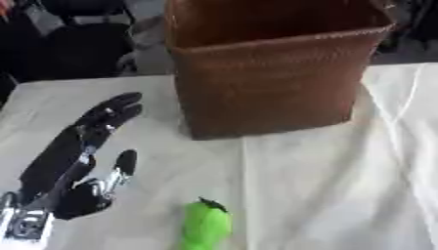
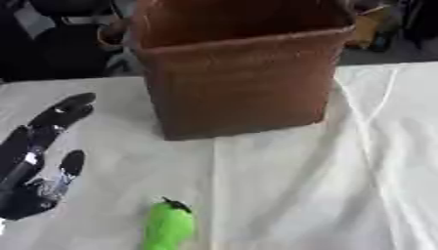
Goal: Pick up objects on the table and place them in the box.
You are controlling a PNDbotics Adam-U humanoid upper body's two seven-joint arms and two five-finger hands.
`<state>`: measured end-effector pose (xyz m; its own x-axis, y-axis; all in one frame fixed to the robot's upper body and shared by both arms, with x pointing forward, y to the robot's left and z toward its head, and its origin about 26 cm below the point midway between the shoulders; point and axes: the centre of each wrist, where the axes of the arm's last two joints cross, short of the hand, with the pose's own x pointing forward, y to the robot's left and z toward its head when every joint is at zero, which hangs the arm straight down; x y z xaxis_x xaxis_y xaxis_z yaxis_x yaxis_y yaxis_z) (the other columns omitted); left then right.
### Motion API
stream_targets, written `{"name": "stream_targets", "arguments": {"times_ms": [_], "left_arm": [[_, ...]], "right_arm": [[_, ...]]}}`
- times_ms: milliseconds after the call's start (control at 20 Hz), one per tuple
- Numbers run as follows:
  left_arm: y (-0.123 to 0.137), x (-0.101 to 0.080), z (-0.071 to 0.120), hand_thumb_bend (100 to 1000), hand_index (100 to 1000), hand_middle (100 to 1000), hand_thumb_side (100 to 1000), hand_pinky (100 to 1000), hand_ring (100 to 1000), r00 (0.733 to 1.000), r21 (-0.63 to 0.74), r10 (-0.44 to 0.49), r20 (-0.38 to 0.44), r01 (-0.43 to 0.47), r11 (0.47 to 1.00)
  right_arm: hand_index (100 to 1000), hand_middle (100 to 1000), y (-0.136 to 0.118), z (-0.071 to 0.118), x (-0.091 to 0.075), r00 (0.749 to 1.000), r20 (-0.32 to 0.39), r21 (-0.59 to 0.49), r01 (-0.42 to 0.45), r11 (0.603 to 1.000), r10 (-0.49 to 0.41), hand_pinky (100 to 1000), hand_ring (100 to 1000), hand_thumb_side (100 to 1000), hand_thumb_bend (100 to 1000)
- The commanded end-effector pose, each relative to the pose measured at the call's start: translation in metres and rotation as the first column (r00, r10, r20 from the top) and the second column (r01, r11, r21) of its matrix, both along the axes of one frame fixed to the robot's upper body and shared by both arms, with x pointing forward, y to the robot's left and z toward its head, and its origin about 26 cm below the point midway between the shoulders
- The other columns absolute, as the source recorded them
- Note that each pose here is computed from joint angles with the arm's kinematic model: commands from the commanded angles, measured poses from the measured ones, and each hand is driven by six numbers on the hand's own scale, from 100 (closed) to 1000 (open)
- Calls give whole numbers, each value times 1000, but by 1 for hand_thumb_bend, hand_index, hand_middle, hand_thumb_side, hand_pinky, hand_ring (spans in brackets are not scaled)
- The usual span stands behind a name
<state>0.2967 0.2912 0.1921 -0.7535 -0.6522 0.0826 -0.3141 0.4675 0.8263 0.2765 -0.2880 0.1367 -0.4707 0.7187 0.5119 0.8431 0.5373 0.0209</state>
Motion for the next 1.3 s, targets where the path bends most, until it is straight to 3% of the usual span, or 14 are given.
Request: {"name": "stream_targets", "arguments": {"times_ms": [50,300,500,650,800,1000,1300], "left_arm": [[6,-3,13,100,1000,995,1000,1000,1000,998,93,-62,-20,63,994],[8,-5,16,100,1000,941,1000,1000,1000,993,152,-90,-70,100,983],[12,-8,19,100,1000,900,1000,1000,976,992,191,-6,-129,31,981],[11,-7,28,100,1000,906,1000,976,956,997,282,56,-53,-39,959],[6,-6,35,100,1000,933,1000,969,966,996,424,65,65,-86,902],[0,-6,32,100,1000,946,1000,976,973,993,513,44,108,-94,853],[-14,-5,32,100,1000,969,1000,1000,1000,999,575,-33,-32,45,817]], "right_arm": [[743,739,-4,6,-1,1000,13,-14,-5,1000,5,680,608,1000,100],[739,738,-5,6,-2,1000,7,-18,-17,1000,17,682,609,1000,100],[738,739,-7,6,-3,1000,-4,-27,-19,999,19,682,608,1000,100],[736,740,-9,7,-3,1000,-14,-26,-23,999,22,681,607,1000,100],[735,739,-10,7,-3,999,-22,-26,-31,999,30,681,607,1000,100],[734,739,-10,8,-3,999,-26,-27,-38,999,37,681,607,1000,100],[731,740,-9,7,-3,998,-35,-30,-57,998,56,682,608,1000,100]]}}
